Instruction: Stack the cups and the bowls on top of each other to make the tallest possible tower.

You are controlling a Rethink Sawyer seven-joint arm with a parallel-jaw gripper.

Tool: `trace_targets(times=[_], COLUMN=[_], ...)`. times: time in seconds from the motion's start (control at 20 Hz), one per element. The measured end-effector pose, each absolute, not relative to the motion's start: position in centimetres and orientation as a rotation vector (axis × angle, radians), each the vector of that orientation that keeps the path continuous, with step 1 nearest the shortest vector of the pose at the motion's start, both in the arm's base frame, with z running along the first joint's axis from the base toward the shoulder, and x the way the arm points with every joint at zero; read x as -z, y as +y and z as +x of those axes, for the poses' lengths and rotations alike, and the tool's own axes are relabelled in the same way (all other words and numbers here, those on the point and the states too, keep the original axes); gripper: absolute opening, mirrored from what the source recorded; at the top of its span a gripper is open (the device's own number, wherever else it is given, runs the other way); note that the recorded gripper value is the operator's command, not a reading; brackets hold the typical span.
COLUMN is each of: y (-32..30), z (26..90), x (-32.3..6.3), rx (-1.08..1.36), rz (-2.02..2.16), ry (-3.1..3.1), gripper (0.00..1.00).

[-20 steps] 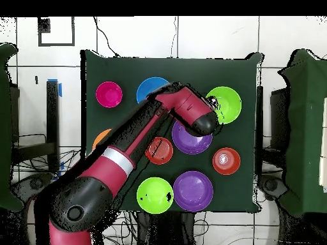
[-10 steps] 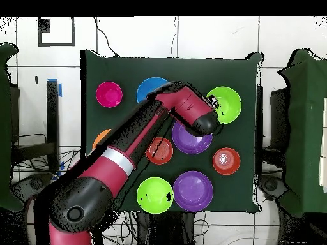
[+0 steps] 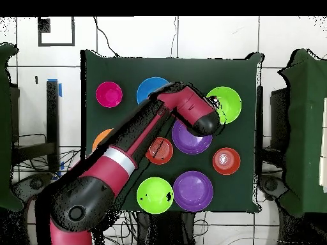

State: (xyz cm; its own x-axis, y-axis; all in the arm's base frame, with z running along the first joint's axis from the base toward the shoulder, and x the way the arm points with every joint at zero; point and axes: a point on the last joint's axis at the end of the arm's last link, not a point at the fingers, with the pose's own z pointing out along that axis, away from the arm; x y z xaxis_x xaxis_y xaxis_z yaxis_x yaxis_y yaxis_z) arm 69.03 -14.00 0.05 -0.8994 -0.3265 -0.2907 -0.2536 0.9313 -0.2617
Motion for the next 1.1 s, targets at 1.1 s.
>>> trace_targets(times=[1.1], y=[-14.7], z=[65.8], x=[5.3], rx=[0.326], rz=[-0.456], ry=[2.848], gripper=[1.0])
